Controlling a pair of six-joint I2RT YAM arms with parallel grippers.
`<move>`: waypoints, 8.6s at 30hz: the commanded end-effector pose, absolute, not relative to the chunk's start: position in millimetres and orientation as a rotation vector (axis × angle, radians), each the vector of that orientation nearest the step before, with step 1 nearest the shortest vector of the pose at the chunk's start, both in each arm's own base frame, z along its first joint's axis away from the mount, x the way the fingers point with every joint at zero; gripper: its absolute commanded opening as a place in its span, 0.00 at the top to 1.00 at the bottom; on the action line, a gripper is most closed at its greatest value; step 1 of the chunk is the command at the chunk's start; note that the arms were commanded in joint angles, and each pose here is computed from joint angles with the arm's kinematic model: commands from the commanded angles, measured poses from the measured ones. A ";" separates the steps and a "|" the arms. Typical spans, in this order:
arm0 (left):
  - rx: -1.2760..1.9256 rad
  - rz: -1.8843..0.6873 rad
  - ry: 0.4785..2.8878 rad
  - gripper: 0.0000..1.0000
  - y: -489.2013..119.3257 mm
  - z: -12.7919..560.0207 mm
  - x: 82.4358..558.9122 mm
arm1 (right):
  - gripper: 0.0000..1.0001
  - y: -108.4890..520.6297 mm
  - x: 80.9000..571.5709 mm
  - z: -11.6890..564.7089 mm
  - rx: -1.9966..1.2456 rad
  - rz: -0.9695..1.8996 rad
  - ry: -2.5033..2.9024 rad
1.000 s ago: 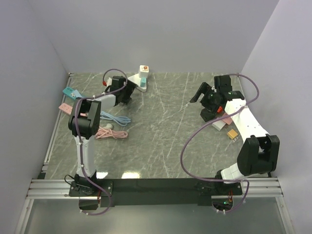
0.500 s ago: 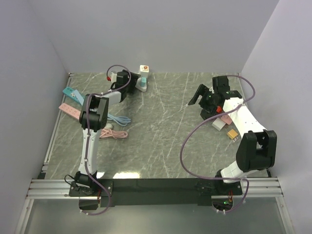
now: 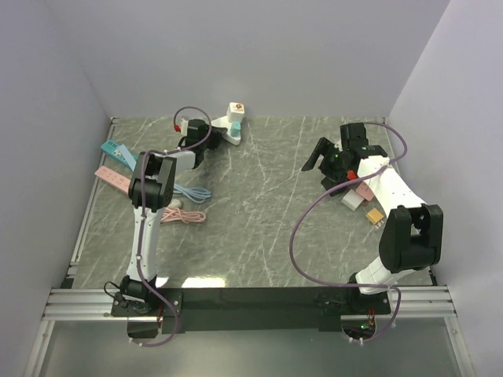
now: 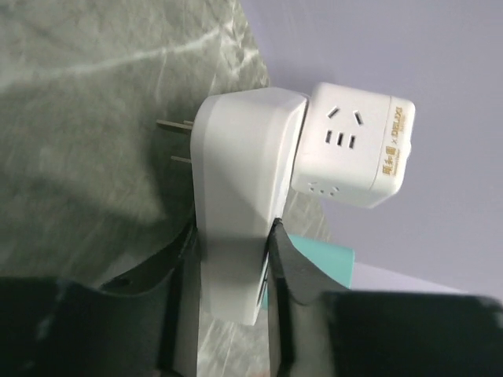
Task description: Pull the plug off the socket
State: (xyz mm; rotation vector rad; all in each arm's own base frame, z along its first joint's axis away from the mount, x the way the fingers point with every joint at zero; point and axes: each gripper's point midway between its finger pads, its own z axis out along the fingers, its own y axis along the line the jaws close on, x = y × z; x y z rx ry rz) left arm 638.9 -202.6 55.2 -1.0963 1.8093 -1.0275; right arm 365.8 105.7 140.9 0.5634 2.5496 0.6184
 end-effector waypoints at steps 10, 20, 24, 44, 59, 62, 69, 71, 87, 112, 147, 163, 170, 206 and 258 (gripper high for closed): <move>-0.660 -0.701 2.085 1.00 -211.9 125.9 539.9 | 0.13 135.1 369.4 161.3 0.350 0.786 2.468; -0.510 -0.492 2.255 1.00 -217.8 90.9 428.0 | 0.08 221.0 353.7 157.6 0.219 1.146 2.438; -0.511 -0.464 2.286 1.00 -221.5 78.0 397.2 | 0.08 237.3 352.3 127.0 0.332 1.162 2.529; -0.439 -0.608 2.272 1.00 -253.9 103.4 373.0 | 0.17 303.2 362.1 81.6 0.208 1.300 2.506; -0.429 -0.679 2.284 1.00 -264.9 104.6 365.7 | 0.39 327.3 368.0 84.2 0.155 1.408 2.470; -0.438 -0.699 2.278 1.00 -267.6 106.7 366.0 | 0.39 332.1 360.5 82.2 0.145 1.409 2.488; -0.446 -0.732 2.272 1.00 -272.3 110.9 366.8 | 0.70 335.2 353.9 73.4 0.148 1.405 2.521; -0.456 -0.713 2.278 1.00 -269.2 108.5 366.2 | 0.86 335.4 355.1 75.3 0.147 1.400 2.521; -0.579 -0.635 2.205 0.17 -244.4 96.4 364.8 | 1.00 341.7 351.9 91.0 0.145 1.494 2.507; -0.547 -0.423 2.279 1.00 -240.4 59.6 366.6 | 1.00 314.6 351.3 124.3 0.184 1.572 2.472; -0.350 -0.607 2.370 1.00 -277.7 70.8 362.4 | 1.00 -0.5 491.5 81.9 0.972 0.225 2.531; -0.306 -0.635 2.357 1.00 -275.8 79.1 354.5 | 0.07 10.5 502.0 146.8 0.844 0.358 2.411; -0.247 -0.700 2.341 1.00 -280.6 90.6 347.1 | 0.06 125.3 471.9 182.8 0.383 0.855 2.417; -0.217 -0.927 2.300 1.00 -297.8 107.6 339.8 | 0.23 288.4 392.2 61.9 0.121 1.294 2.690; -0.409 -0.728 2.307 1.00 -246.7 103.3 372.0 | 1.00 229.1 411.0 203.8 -0.017 1.430 2.535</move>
